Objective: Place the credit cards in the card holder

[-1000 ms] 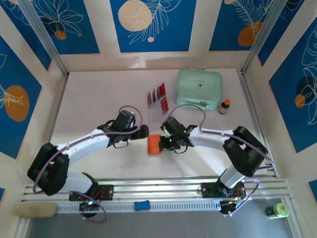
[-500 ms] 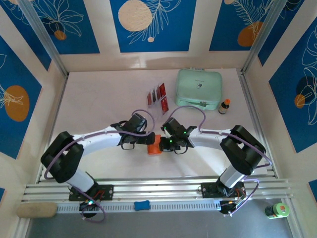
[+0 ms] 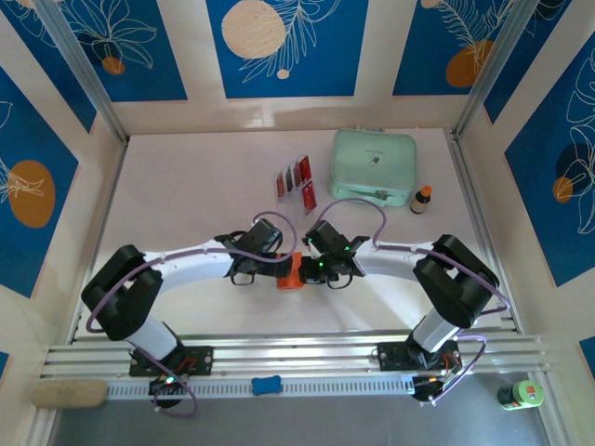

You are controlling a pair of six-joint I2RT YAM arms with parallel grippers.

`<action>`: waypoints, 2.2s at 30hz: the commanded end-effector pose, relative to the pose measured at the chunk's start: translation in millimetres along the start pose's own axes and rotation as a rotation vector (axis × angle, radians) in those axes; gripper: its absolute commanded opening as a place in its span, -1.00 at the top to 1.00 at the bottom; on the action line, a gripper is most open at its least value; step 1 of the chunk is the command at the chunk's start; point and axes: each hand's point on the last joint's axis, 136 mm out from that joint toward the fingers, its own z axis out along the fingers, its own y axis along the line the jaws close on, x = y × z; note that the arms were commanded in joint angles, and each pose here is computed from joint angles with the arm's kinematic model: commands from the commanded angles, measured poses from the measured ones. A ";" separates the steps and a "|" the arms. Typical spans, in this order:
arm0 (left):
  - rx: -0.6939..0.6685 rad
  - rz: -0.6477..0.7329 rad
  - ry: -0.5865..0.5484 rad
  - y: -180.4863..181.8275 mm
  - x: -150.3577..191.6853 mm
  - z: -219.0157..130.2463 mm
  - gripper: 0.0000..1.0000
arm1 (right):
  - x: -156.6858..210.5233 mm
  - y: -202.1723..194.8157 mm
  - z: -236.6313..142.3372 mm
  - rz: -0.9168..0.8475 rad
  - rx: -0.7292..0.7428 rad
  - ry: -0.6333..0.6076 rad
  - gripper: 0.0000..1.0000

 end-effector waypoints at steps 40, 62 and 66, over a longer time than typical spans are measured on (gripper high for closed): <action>-0.170 0.090 0.082 22.6 33.2 15.3 -1.00 | -35.7 -11.8 -15.2 -0.007 0.114 0.043 0.67; -0.168 0.088 0.080 22.6 33.9 15.7 -1.00 | -32.8 -9.7 -25.6 0.002 0.076 0.023 1.00; -0.168 0.087 0.077 22.5 32.8 15.8 -0.99 | -32.9 -1.6 -22.5 0.003 0.038 0.029 1.00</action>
